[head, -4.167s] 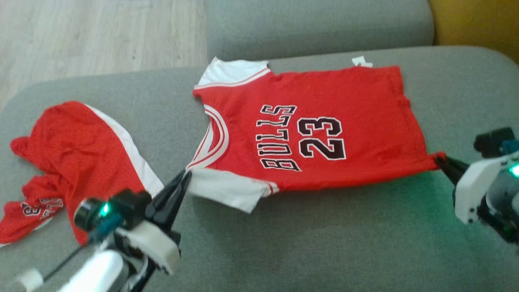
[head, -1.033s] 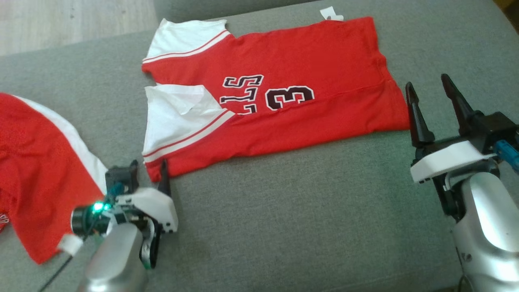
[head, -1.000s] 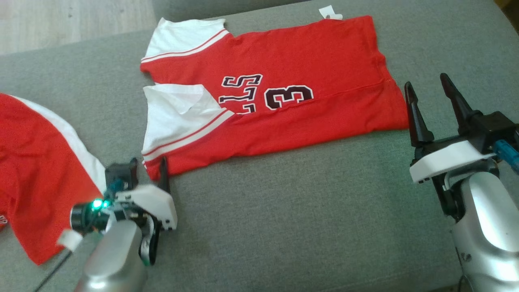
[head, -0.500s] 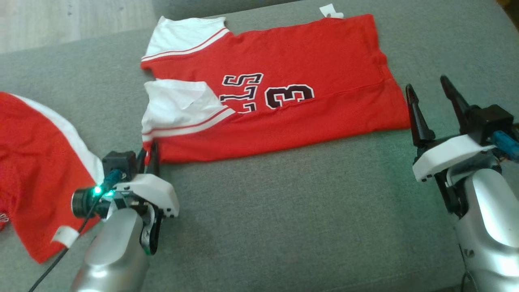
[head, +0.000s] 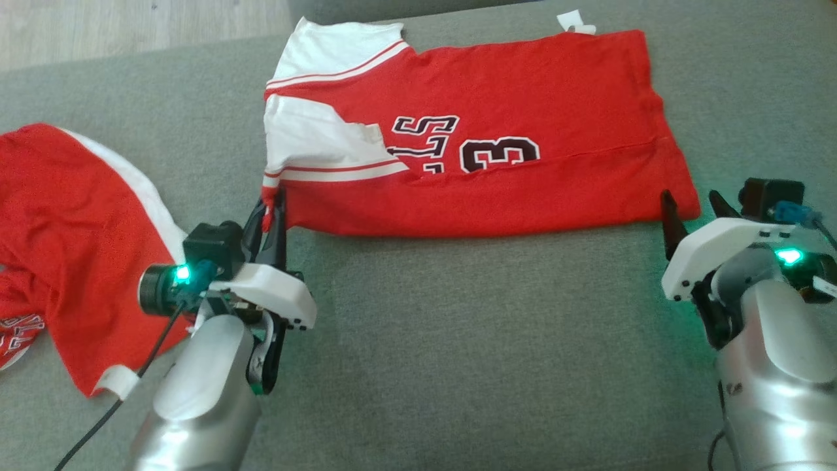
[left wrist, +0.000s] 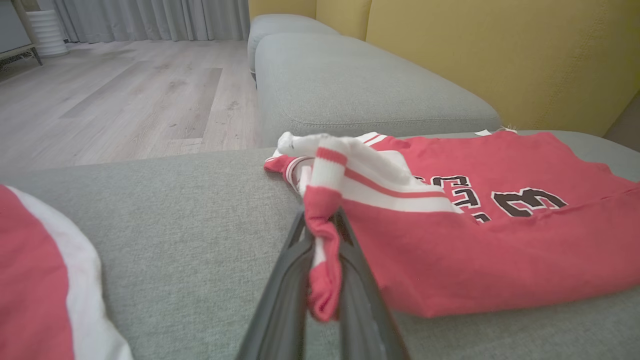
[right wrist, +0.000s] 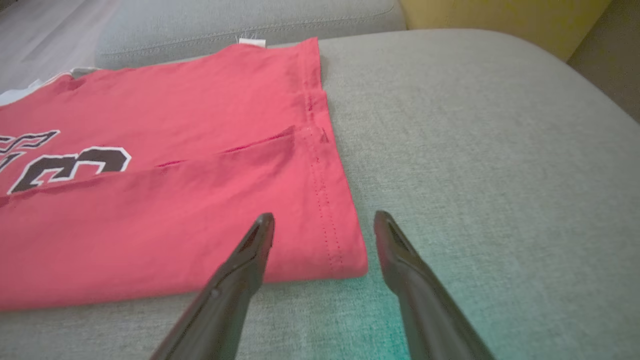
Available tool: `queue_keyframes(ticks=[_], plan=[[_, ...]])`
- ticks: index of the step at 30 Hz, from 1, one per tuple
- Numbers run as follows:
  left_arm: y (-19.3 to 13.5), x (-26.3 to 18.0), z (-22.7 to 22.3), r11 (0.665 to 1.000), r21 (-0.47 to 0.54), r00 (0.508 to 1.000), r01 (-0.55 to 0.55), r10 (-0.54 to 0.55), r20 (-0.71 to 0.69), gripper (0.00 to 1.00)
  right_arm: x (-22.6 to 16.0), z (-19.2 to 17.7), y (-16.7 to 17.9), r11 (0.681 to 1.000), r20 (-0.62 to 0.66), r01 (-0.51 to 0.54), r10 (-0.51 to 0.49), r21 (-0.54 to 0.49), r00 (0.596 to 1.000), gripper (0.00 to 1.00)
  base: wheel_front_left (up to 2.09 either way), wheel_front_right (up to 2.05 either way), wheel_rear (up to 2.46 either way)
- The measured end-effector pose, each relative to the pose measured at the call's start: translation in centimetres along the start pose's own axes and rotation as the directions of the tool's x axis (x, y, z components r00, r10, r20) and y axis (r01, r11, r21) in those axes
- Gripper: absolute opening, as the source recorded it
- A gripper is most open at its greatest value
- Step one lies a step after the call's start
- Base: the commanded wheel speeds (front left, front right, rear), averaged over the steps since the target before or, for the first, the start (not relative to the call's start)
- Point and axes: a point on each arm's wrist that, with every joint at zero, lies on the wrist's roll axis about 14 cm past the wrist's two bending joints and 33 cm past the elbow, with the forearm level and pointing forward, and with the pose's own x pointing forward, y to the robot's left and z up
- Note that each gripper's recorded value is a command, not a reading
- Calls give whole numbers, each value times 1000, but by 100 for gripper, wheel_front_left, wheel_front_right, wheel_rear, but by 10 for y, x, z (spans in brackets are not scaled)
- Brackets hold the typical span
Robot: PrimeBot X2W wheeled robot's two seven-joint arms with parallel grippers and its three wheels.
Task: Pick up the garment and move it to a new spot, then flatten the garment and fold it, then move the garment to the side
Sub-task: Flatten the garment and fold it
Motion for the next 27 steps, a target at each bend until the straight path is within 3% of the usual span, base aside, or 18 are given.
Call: queue_keyframes(ticks=[13, 14, 15, 22, 27], plan=[[1, 3, -7, 1000, 5, 1000, 11, -11, -13, 0, 27, -23, -3, 999, -137, 38, -35, 19, 990, 100, 0, 0, 0], [2, 3, -8, 1000, 6, 1000, 9, -9, -16, 0, 29, -22, -1, 999, -139, 34, -31, 20, 990, 85, 0, 0, 0], [3, 3, -8, 1000, 7, 1000, 6, -6, -17, 0, 31, -20, 1, 999, -138, 30, -27, 21, 990, 0, 0, 0, 0], [4, 1, -4, 1000, 26, 1000, 10, -10, -12, 0, 31, -9, 10, 1000, -105, 4, -3, 2, 994, 0, 0, 0, 0], [2, -6, 1, 999, 36, 1000, 10, -10, -2, 0, 23, 11, 4, 997, -54, -4, 0, -77, 999, 0, 0, 0, 0]])
